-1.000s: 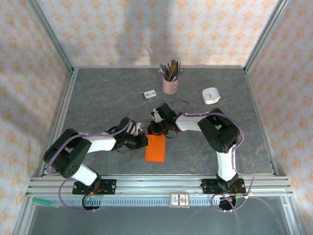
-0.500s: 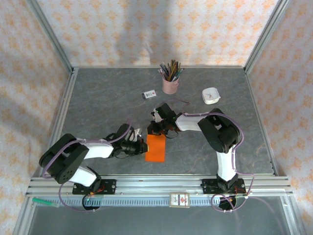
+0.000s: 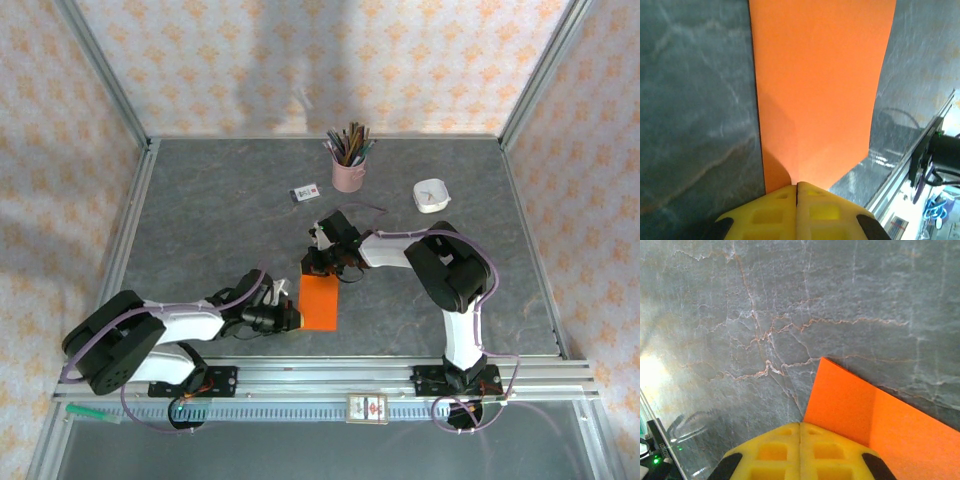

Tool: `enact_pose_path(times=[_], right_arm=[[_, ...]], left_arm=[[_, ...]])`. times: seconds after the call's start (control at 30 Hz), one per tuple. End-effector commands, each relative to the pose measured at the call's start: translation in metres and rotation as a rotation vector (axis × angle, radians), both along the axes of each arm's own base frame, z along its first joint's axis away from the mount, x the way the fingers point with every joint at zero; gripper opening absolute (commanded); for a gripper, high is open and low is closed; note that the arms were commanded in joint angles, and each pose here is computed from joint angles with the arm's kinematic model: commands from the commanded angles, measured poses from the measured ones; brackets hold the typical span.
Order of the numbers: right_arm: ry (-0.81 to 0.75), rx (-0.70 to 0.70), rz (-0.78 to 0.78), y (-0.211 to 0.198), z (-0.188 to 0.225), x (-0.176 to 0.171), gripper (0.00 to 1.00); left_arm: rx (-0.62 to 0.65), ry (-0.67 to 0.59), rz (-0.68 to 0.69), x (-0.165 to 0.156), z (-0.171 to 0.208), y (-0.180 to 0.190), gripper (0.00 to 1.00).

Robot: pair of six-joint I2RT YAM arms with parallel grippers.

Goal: Fold a paper plane with a square sheet of paper (pick it up from the middle)
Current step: First fold a square sheet of paper at the bottom-center of the table, then fold the triangle at the bottom-center of the table.

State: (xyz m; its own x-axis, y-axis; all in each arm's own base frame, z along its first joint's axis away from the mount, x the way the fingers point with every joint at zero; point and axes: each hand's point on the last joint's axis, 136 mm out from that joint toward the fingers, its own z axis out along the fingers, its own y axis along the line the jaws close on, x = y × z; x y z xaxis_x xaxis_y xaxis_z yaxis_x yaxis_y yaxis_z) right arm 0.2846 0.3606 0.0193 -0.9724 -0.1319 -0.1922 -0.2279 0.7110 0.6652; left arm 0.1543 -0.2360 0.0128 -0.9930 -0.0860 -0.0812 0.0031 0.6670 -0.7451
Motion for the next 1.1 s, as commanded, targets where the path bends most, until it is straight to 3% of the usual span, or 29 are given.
enact_pose_path(times=[0.0,0.2,0.33,0.43,0.6,0.8,0.97,1.07], right_arm=[[0.074,-0.262,-0.081,-0.051,-0.063,-0.011,0.0],[0.073,-0.258,-0.055,-0.049,-0.063,-0.012,0.0],[0.041,-0.198,0.003,-0.037,-0.045,-0.011,0.0],[0.0,-0.132,0.052,-0.022,-0.018,-0.004,0.0],[-0.072,-0.054,0.064,-0.011,0.032,0.01,0.13],[-0.128,-0.132,-0.091,-0.06,0.058,0.019,0.23],[-0.155,-0.221,-0.206,-0.105,0.063,-0.004,0.28],[-0.138,-0.206,-0.203,-0.106,0.064,-0.026,0.3]], left_arm=[[0.102,0.178,-0.012,-0.044,-0.03,0.022,0.0],[0.06,0.149,-0.018,-0.043,-0.014,0.014,0.0],[-0.029,-0.014,0.011,-0.008,0.036,-0.007,0.02],[-0.044,-0.086,0.083,0.017,0.052,-0.008,0.03],[-0.026,-0.104,0.129,0.041,0.05,-0.009,0.02],[-0.008,-0.148,0.16,0.077,0.05,-0.017,0.0],[0.074,-0.181,0.136,0.105,0.037,-0.019,0.0],[0.144,-0.169,0.135,0.112,0.018,-0.015,0.0]])
